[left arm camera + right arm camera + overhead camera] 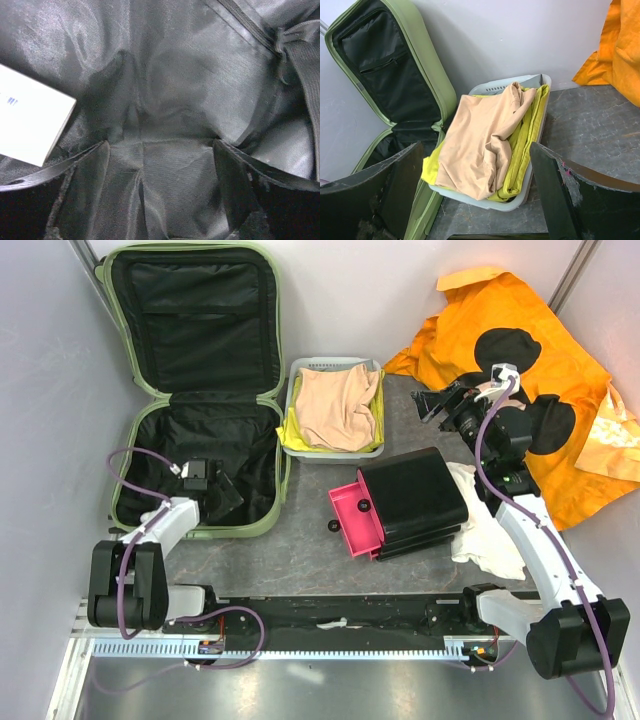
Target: Open, take out, and arrange the luggage
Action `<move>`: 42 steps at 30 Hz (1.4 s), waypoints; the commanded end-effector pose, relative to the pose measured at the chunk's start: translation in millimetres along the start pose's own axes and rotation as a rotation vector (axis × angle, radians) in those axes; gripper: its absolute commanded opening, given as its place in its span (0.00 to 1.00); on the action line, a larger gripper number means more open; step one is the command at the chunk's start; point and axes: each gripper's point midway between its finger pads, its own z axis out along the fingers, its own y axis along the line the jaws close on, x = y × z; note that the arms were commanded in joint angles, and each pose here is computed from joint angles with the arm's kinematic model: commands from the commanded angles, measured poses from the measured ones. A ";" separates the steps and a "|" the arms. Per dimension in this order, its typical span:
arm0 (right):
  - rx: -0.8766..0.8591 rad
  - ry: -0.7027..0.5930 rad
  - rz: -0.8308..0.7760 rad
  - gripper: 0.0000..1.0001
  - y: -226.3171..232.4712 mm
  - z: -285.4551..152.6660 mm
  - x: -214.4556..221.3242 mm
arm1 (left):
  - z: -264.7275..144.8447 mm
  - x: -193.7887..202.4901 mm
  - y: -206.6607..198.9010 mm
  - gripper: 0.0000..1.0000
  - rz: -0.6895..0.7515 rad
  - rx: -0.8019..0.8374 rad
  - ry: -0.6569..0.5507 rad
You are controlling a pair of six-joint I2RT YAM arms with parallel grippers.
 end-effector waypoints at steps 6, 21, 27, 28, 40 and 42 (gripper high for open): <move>-0.013 -0.047 -0.015 0.95 2.3 -4.7 -14.5 | 5.7 -7.7 -37.7 0.15 -0.063 0.162 0.009; -0.012 -0.054 -0.005 0.95 0.4 -4.1 -15.8 | -121.7 -89.7 -70.4 0.02 0.015 0.356 -0.235; -0.012 -0.054 -0.010 0.96 1.2 -5.2 -16.8 | -103.3 -70.0 -71.7 0.05 0.061 0.369 -0.131; -0.006 -0.053 -0.012 0.96 -0.3 -4.5 -16.4 | -98.4 -64.4 -71.8 0.06 0.064 0.369 -0.102; 0.340 -0.134 -0.079 0.98 -75.1 0.4 -25.7 | -91.2 -64.8 -72.4 0.56 0.060 0.391 -0.143; 0.398 -0.137 -0.067 0.98 -90.0 8.2 -25.3 | -87.1 -62.0 -73.4 0.75 -0.011 0.384 -0.117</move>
